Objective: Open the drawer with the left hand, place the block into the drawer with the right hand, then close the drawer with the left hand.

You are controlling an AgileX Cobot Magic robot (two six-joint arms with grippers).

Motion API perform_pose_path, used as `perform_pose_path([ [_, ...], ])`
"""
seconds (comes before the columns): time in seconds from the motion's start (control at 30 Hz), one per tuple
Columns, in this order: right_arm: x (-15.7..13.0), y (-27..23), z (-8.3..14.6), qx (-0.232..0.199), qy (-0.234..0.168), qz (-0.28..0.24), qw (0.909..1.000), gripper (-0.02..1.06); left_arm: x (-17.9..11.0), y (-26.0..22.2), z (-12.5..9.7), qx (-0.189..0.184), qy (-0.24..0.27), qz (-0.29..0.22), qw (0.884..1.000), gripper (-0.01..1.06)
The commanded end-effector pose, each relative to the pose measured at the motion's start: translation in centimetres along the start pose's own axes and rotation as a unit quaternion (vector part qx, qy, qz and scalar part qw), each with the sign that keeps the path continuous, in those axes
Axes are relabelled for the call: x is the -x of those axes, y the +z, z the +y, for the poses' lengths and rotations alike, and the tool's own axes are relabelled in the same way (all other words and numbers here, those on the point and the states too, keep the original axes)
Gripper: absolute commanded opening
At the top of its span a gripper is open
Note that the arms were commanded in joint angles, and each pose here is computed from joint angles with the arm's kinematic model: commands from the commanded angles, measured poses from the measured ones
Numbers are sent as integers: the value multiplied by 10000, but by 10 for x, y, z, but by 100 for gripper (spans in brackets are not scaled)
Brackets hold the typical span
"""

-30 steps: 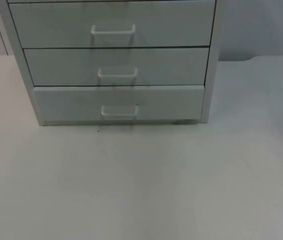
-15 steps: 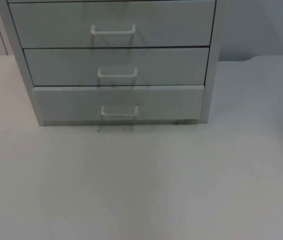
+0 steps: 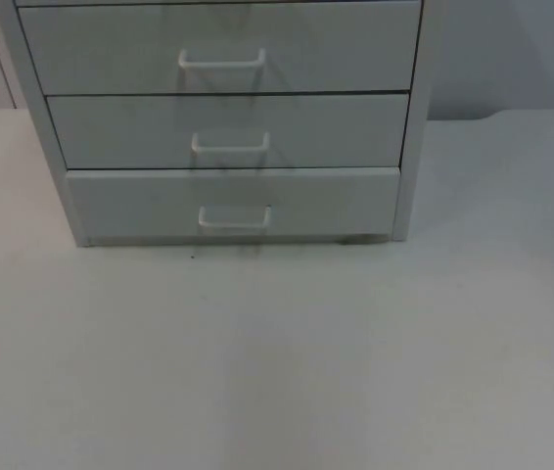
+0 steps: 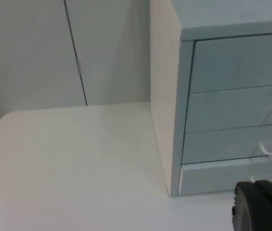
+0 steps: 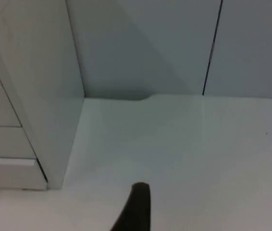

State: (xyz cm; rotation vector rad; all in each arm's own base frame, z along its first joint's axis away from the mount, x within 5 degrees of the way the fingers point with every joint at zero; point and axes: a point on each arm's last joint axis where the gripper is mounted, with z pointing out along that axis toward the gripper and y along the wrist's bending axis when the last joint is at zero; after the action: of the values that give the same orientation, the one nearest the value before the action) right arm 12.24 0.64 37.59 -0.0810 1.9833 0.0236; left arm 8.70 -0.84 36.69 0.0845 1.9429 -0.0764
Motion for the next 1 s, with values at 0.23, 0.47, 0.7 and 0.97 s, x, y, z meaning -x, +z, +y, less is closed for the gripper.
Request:
perform_pose_path([
  [0.23, -33, -31, 1, -20, -83, -205, 9998, 77, -13, -36, -9, -121, 120, -281, 9995, 0],
  [0.47, -66, -56, 3, 0, -103, -60, 9999, 77, -39, -58, -14, -182, 291, -180, 9992, 0],
  [0.7, -95, -75, 5, -2, -132, -102, 9999, 77, -86, -65, -17, -164, 277, -467, 9984, 0],
  [0.97, -124, -78, 5, -4, -68, 109, 9999, 77, -101, -60, -17, -170, 302, -116, 9993, 0],
])
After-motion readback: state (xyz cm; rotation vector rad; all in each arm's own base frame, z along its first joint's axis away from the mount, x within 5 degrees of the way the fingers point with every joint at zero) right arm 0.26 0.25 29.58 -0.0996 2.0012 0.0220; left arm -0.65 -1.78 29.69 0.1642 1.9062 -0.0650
